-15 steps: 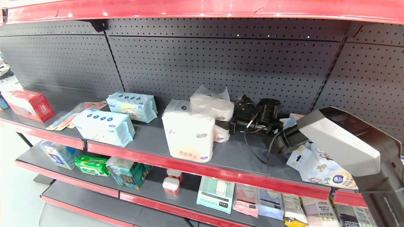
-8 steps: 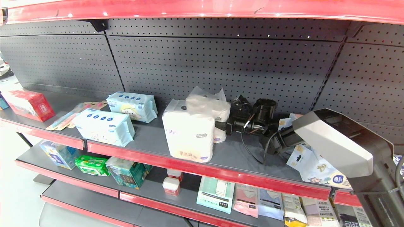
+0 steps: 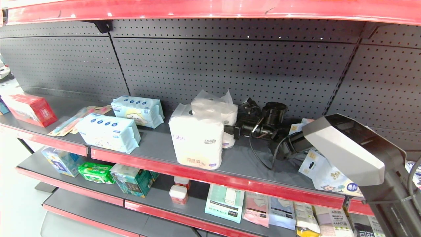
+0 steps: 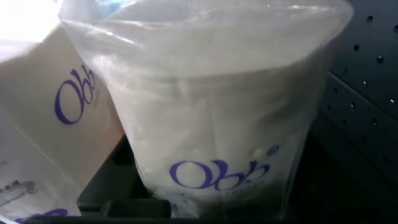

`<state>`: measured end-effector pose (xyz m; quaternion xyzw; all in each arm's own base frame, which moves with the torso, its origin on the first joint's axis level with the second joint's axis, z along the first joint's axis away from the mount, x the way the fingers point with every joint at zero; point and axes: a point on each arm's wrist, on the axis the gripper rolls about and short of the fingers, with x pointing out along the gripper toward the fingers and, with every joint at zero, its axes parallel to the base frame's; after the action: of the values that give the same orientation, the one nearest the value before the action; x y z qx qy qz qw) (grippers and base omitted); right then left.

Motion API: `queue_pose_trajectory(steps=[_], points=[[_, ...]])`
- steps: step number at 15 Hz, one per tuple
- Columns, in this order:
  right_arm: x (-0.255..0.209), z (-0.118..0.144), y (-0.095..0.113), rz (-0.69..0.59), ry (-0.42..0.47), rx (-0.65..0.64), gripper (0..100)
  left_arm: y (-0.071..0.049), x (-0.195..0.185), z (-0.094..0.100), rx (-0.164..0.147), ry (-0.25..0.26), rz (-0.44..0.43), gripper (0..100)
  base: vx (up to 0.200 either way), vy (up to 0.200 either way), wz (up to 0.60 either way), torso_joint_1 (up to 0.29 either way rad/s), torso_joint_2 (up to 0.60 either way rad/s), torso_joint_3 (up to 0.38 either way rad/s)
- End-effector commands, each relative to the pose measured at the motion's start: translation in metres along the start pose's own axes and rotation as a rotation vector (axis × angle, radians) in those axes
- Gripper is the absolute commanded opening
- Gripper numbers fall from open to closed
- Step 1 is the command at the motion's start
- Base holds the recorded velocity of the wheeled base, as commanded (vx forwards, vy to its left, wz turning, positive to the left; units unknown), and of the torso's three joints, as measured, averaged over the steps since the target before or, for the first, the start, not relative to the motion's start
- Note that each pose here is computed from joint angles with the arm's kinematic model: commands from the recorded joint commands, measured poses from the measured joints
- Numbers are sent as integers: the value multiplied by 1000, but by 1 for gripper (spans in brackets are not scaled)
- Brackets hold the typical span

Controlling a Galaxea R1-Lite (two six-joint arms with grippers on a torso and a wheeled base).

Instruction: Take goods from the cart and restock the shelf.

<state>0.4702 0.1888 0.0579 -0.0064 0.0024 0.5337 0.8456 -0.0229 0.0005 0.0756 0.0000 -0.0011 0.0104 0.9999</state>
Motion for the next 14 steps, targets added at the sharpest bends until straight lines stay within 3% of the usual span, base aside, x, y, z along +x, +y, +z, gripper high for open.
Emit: queue_pose_trajectory(steps=[1,14], points=[[-1,-5,0,-3,10,7,0,0,0,0,0,1,1,100,0,0,0,0,0,0],[-4,-4,-2,8,11,15,0,0,0,0,0,1,1,100,0,0,0,0,0,0]])
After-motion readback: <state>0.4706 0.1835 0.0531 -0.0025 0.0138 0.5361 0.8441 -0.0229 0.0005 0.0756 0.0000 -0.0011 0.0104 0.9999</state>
